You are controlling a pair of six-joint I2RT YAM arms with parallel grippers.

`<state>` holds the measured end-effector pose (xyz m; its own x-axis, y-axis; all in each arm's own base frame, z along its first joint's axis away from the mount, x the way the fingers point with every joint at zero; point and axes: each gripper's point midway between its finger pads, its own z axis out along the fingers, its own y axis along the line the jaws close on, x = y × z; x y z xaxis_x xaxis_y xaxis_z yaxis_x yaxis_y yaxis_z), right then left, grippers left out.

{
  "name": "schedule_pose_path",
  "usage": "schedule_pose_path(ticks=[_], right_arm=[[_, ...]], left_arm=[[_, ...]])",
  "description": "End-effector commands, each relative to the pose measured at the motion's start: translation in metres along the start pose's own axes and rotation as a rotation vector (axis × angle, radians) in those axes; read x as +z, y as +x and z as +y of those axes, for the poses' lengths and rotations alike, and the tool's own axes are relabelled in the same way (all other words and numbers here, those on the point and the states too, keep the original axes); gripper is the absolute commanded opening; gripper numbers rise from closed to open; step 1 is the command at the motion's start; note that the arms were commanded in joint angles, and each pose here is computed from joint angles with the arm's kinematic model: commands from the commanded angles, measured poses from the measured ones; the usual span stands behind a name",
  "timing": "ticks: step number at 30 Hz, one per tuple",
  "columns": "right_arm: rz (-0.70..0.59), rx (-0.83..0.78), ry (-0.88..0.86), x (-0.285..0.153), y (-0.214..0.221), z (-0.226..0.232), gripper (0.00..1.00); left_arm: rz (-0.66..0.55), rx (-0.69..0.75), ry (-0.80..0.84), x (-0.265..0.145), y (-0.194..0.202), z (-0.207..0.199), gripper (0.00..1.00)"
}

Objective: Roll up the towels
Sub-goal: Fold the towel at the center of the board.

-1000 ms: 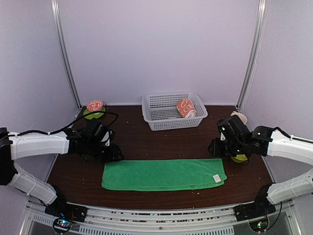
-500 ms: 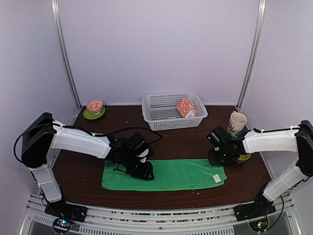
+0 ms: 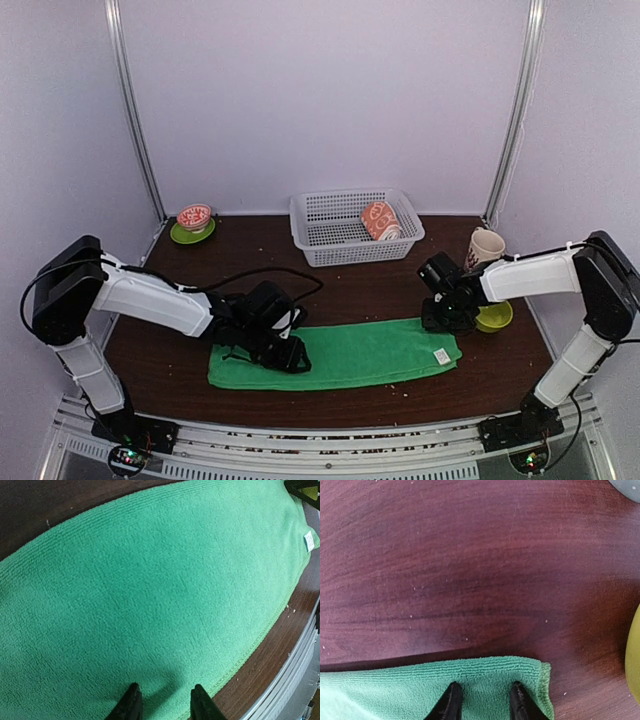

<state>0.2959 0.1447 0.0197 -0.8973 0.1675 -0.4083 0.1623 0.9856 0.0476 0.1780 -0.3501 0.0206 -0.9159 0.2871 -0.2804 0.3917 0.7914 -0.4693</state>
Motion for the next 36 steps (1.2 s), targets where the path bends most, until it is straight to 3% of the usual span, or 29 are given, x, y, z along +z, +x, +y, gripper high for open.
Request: schedule_pose_path(ticks=[1, 12, 17, 25, 36], right_arm=[[-0.001, 0.01, 0.006, 0.001, -0.01, -0.001, 0.38], [-0.112, -0.027, -0.202, -0.085, -0.041, 0.024, 0.6], [-0.157, 0.003, -0.266, -0.114, -0.029, 0.011, 0.63], [-0.088, 0.104, -0.282, -0.089, 0.034, -0.014, 0.6], [-0.032, 0.224, -0.199, -0.057, 0.073, -0.042, 0.54]], left_arm=[[0.186, -0.06, -0.144, 0.011, 0.064, 0.048, 0.35], [-0.035, 0.036, -0.053, -0.031, -0.022, -0.019, 0.49], [-0.154, 0.073, -0.011, -0.058, -0.058, -0.047, 0.53], [-0.261, 0.081, -0.048, -0.068, -0.092, -0.051, 0.5], [-0.245, 0.049, -0.087, -0.06, -0.084, -0.033, 0.47]])
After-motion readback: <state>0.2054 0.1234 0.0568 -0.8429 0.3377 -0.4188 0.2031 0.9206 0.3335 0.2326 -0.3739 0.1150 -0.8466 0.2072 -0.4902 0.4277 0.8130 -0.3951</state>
